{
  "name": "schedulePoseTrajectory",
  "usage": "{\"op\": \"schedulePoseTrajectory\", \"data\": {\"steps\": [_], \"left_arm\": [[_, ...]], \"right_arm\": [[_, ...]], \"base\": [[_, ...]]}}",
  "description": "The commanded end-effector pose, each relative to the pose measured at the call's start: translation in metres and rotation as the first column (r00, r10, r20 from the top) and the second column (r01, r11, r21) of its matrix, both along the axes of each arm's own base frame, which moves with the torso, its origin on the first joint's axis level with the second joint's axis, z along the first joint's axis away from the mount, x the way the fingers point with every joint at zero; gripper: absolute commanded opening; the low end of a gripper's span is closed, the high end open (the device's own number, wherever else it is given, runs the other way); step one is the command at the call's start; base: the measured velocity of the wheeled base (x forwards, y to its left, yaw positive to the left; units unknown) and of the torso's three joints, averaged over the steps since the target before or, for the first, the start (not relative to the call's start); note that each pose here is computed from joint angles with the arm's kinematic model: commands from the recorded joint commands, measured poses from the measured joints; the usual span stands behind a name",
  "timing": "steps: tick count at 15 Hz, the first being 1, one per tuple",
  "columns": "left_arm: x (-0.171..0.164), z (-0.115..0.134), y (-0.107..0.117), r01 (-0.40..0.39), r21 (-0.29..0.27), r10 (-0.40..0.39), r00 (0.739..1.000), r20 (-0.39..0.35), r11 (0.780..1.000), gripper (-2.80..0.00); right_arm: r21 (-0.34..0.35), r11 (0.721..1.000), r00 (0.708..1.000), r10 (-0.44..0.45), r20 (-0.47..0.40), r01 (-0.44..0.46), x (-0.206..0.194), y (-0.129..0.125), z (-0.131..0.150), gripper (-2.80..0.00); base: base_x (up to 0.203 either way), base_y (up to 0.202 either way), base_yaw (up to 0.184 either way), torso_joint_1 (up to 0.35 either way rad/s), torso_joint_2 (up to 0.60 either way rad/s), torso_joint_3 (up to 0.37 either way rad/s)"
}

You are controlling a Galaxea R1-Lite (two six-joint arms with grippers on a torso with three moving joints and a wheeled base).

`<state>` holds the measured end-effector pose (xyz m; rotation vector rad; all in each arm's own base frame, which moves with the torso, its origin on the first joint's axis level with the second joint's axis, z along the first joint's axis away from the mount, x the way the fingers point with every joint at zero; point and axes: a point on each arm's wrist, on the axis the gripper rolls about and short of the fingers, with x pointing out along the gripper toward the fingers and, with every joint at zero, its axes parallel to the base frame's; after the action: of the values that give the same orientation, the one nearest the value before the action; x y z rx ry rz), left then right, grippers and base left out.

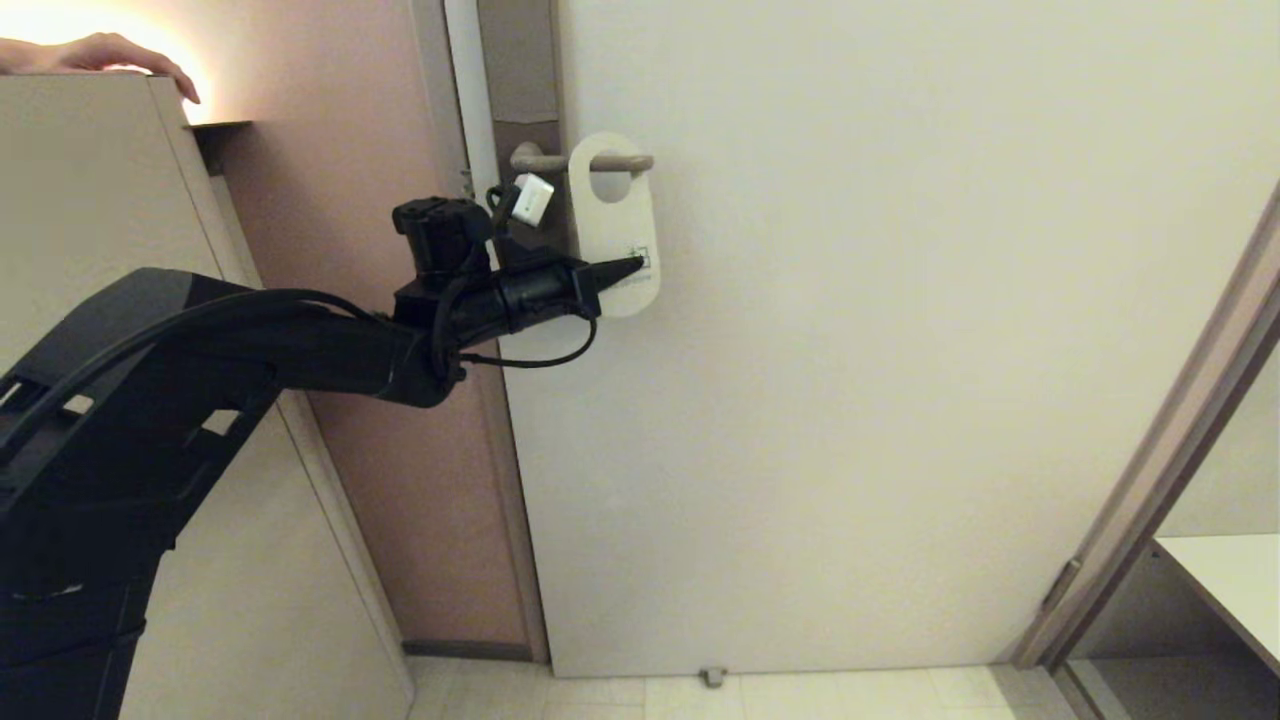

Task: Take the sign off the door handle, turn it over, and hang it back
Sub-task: Take down the sign

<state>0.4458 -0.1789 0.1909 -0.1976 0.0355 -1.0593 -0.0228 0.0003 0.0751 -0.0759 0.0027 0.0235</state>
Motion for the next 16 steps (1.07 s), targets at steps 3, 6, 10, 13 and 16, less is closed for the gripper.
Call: {"op": "schedulePoseTrajectory", "data": {"steps": [3,6,10,13,16], "left_arm": [[0.0,-0.002,-0.004,0.011,-0.001,-0.011,1.0,0.0,1.0,-2.8],[0.001,0.005,-0.005,0.013,-0.005,-0.013,1.0,0.009,1.0,-2.8],[0.006,0.006,-0.007,0.013,-0.003,-0.013,1.0,0.005,1.0,-2.8],[0.003,0.007,-0.018,0.035,-0.006,-0.035,0.999,0.013,0.999,-2.8],[0.002,0.007,-0.029,0.055,-0.009,-0.055,0.998,0.021,0.998,-2.8]], "right_arm": [[-0.001,1.0,1.0,0.001,0.001,-0.001,0.0,0.0,0.0,-2.8],[-0.001,1.0,1.0,0.001,0.001,-0.001,0.0,0.0,0.0,-2.8],[-0.001,1.0,1.0,0.001,0.001,-0.001,0.0,0.0,0.0,-2.8],[-0.001,1.0,1.0,0.001,0.001,-0.001,0.0,0.0,0.0,-2.8],[-0.001,1.0,1.0,0.001,0.001,-0.001,0.0,0.0,0.0,-2.8]], "base": [[0.0,0.0,0.0,0.0,0.0,0.0],[0.0,0.0,0.0,0.0,0.0,0.0],[0.0,0.0,0.0,0.0,0.0,0.0],[0.0,0.0,0.0,0.0,0.0,0.0],[0.0,0.0,0.0,0.0,0.0,0.0]]}}
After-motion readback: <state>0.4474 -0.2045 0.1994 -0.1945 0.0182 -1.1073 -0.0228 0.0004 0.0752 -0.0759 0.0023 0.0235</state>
